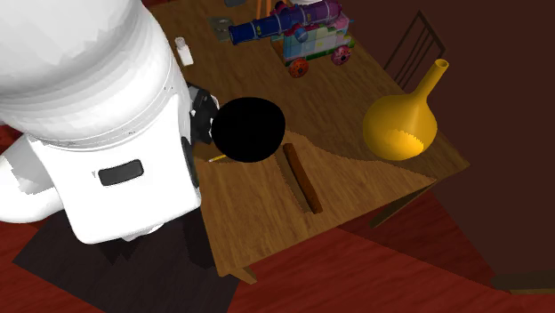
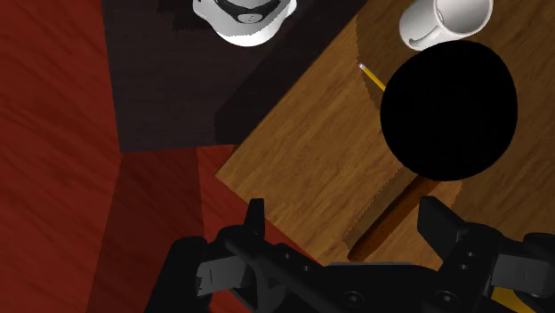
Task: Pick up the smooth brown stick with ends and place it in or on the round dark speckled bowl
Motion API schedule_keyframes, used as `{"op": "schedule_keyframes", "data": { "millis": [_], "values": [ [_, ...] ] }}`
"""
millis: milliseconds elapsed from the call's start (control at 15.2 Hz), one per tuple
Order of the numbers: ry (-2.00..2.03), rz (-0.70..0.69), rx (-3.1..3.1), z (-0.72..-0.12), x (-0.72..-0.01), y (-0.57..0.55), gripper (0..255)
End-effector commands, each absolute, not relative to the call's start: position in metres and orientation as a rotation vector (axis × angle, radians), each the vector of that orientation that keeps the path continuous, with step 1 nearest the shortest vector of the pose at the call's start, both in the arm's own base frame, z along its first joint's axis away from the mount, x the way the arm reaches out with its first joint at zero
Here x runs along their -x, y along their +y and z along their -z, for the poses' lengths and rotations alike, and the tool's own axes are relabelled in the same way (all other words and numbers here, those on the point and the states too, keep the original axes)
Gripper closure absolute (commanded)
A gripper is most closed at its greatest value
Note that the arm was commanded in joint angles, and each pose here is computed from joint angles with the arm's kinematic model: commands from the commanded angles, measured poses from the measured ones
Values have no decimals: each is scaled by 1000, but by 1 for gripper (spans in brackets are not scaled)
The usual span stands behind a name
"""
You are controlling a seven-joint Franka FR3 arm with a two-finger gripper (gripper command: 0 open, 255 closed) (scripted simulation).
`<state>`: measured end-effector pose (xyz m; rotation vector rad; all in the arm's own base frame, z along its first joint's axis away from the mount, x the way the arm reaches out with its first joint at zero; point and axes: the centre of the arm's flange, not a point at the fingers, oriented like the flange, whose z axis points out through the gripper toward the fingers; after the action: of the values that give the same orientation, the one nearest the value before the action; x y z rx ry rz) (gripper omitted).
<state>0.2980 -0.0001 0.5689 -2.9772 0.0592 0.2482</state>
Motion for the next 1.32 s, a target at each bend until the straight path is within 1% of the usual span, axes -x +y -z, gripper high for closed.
{"op": "schedule_keyframes", "data": {
  "millis": [0,594,1254],
  "values": [
    [59,-248,2977,-569,-298,0,0],
    [427,-191,2999,-485,-309,84,0],
    [841,-122,2971,-385,-345,165,0]
  ]
}}
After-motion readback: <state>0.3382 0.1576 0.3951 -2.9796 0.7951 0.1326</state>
